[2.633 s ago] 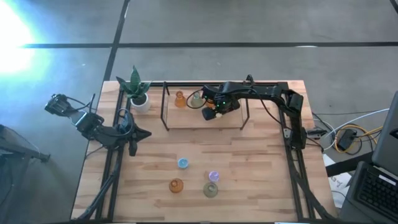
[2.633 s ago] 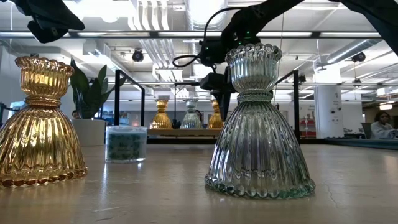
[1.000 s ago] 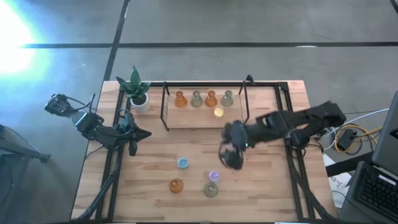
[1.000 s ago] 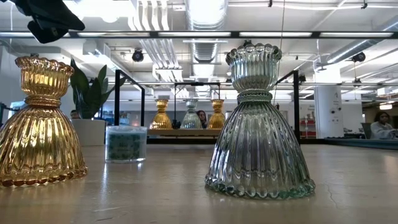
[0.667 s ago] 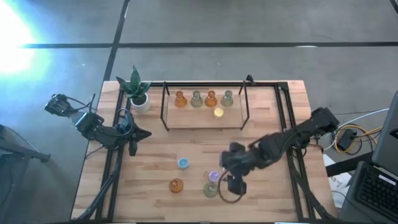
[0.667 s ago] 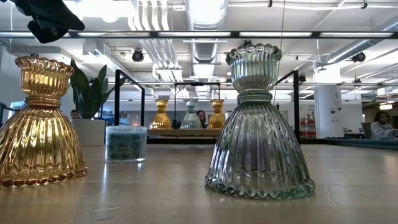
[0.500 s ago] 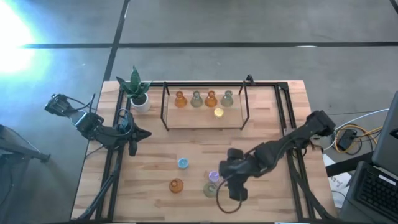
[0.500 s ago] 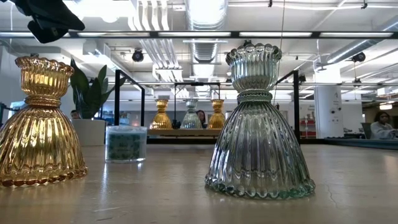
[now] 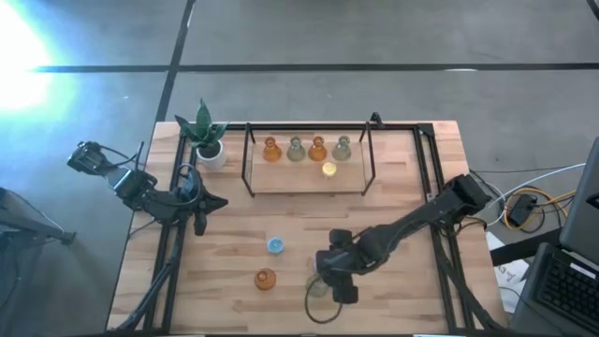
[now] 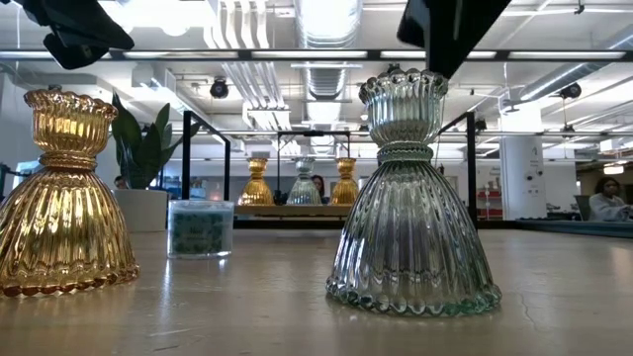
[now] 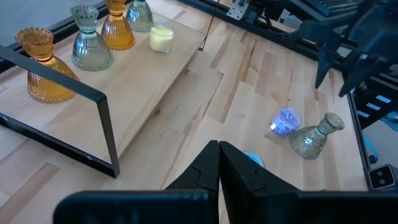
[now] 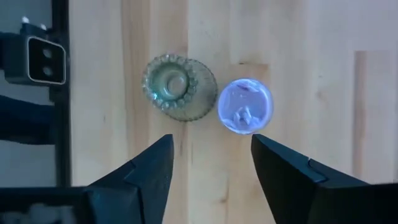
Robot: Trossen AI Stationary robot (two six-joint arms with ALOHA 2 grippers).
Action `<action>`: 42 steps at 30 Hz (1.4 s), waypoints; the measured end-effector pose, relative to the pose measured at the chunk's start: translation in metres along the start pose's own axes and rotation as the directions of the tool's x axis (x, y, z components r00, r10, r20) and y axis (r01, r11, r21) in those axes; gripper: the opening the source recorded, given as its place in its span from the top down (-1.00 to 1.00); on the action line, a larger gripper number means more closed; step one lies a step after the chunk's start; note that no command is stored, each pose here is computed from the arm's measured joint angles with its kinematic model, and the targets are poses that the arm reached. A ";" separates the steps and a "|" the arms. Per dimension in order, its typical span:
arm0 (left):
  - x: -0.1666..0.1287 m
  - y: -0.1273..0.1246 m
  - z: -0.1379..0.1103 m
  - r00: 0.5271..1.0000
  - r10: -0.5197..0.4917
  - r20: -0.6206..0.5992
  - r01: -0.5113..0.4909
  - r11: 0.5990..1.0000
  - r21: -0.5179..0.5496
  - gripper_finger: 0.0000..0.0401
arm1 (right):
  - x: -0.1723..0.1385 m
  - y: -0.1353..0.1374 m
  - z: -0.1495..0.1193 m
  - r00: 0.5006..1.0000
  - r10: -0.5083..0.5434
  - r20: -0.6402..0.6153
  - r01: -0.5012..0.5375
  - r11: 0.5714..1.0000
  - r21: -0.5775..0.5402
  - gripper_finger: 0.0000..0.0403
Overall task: Pick & Place candle stick holders
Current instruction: Put the purple candle on the shelf
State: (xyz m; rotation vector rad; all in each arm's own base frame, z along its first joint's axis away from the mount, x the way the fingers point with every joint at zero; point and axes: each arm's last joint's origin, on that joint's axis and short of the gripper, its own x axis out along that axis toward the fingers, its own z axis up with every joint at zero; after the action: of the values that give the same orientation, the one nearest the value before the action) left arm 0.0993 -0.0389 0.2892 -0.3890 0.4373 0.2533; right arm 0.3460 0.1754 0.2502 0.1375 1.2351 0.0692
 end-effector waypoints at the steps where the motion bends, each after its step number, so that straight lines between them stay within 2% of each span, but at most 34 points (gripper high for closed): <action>1: 0.000 0.000 0.000 1.000 0.000 -0.001 0.000 1.000 0.000 0.94 | 0.001 -0.003 0.001 1.000 0.006 -0.009 -0.006 1.000 0.008 0.01; 6: 0.001 0.000 0.000 1.000 0.001 -0.006 -0.001 1.000 0.003 0.94 | 0.006 -0.018 0.005 0.999 0.031 -0.013 -0.030 0.998 0.049 0.14; 10: 0.001 0.000 -0.002 1.000 0.006 -0.011 -0.006 1.000 0.008 0.94 | 0.014 -0.031 0.010 0.996 0.090 -0.009 -0.089 0.993 0.073 0.23; 18: 0.005 0.002 -0.008 1.000 0.018 -0.025 -0.018 1.000 -0.007 0.94 | 0.026 -0.051 0.009 0.993 0.115 -0.038 -0.111 0.989 0.094 0.35; 33: 0.011 0.002 -0.014 0.999 0.019 -0.026 -0.020 1.000 -0.020 0.94 | 0.050 -0.069 0.001 0.984 0.173 -0.034 -0.165 0.974 0.157 0.49; 42: 0.011 0.002 -0.014 1.000 0.015 -0.021 -0.015 1.000 -0.024 0.94 | 0.059 -0.083 -0.001 0.985 0.173 -0.022 -0.165 0.965 0.206 0.57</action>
State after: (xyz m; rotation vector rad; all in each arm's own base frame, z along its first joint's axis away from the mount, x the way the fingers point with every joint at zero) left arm 0.1036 -0.0415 0.2721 -0.4126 0.4585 0.2697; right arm 0.3623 0.1014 0.1824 0.4220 1.2666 0.0935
